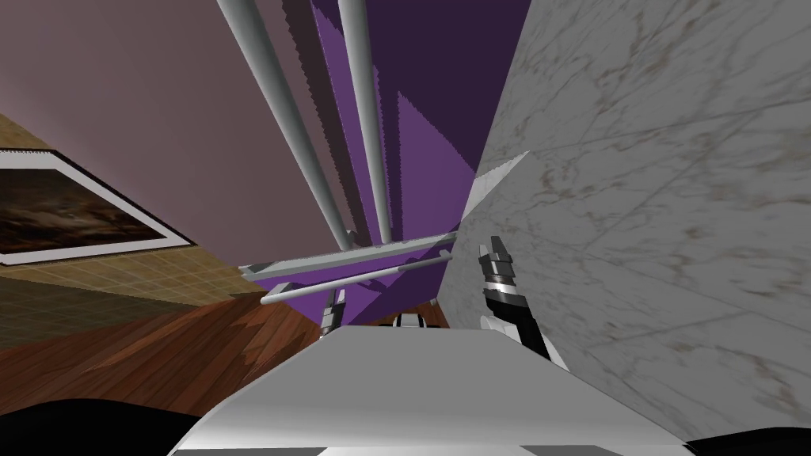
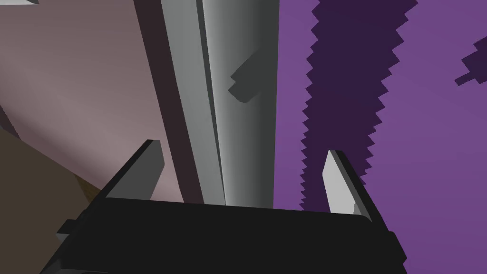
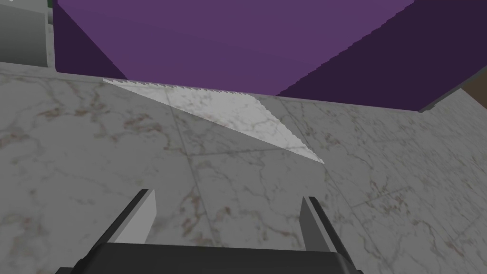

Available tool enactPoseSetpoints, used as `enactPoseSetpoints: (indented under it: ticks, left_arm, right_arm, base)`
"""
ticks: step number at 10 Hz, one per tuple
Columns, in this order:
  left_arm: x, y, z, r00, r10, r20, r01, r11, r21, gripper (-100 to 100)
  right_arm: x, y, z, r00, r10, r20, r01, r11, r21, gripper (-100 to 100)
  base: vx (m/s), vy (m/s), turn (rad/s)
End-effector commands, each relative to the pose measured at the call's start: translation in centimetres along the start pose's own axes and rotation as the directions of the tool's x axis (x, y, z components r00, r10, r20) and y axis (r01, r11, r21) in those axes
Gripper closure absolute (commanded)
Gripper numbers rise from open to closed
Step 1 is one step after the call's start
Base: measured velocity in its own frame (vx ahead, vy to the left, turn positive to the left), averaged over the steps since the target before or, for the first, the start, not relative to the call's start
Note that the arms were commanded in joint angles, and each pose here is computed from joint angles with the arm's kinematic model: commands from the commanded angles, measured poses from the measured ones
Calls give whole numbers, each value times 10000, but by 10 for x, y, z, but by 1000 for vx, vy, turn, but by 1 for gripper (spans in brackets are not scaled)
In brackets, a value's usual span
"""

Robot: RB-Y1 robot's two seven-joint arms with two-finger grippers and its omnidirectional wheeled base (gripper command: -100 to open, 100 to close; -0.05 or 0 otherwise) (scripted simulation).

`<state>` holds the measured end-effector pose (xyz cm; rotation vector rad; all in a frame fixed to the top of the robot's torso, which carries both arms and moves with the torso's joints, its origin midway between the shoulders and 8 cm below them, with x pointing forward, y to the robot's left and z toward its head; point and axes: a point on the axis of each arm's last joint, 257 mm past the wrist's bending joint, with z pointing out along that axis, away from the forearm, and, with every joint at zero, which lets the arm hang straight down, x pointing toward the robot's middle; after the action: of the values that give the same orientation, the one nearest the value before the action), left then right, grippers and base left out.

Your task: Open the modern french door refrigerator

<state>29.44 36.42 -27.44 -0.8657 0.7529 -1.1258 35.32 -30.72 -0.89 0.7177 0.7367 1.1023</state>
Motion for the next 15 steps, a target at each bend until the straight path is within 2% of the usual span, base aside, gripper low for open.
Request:
enactPoseSetpoints:
  ticks: [1, 3, 4, 8, 10, 11, 13, 15]
  left_arm:
    - [-7, 4, -10, 10000, 29, 49, -29, 10000, -75, -100]
    - [-7, 4, -10, 10000, 36, 48, -35, 10000, -88, -100]
    - [-14, 5, 1, 10000, 33, 34, -33, 10000, -77, -100]
    - [-25, 5, 24, 10000, 25, 5, -25, 10000, -71, -100]
    - [-25, 5, 22, 10000, 22, 9, -22, 10000, -54, -100]
    - [-17, 5, 9, 10000, 31, 24, -31, 10000, -76, 100]
    - [-10, 4, -6, 10000, 34, 44, -33, 10000, -77, 100]
    - [-16, 1, 7, 10000, -1, -33, 1, 10000, 47, 100]
  right_arm:
    - [0, 0, 0, 10000, 0, 0, 0, 10000, 0, 0]
    - [0, 0, 0, 10000, 0, 0, 0, 10000, -1, 0]
    - [0, 0, 0, 10000, 0, 0, 0, 10000, -1, 0]
    - [0, 0, 0, 10000, 1, 0, -1, 10000, -2, 0]
    - [0, 0, 0, 10000, 1, 0, -1, 10000, -2, 0]
    - [0, 0, 0, 10000, 0, 0, 0, 10000, -1, 0]
    - [0, 0, 0, 10000, 0, -1, 0, 10000, -2, 0]
    - [0, 0, 0, 10000, 0, -1, 0, 10000, -1, 0]
  base:
    - [68, -30, 5]
    - [39, -11, 3]
    - [3, -26, 11]
    - [-3, -38, 8]
    - [1, -16, 1]
    - [7, 30, -12]
    - [-6, 55, -14]
    - [-50, -13, 0]
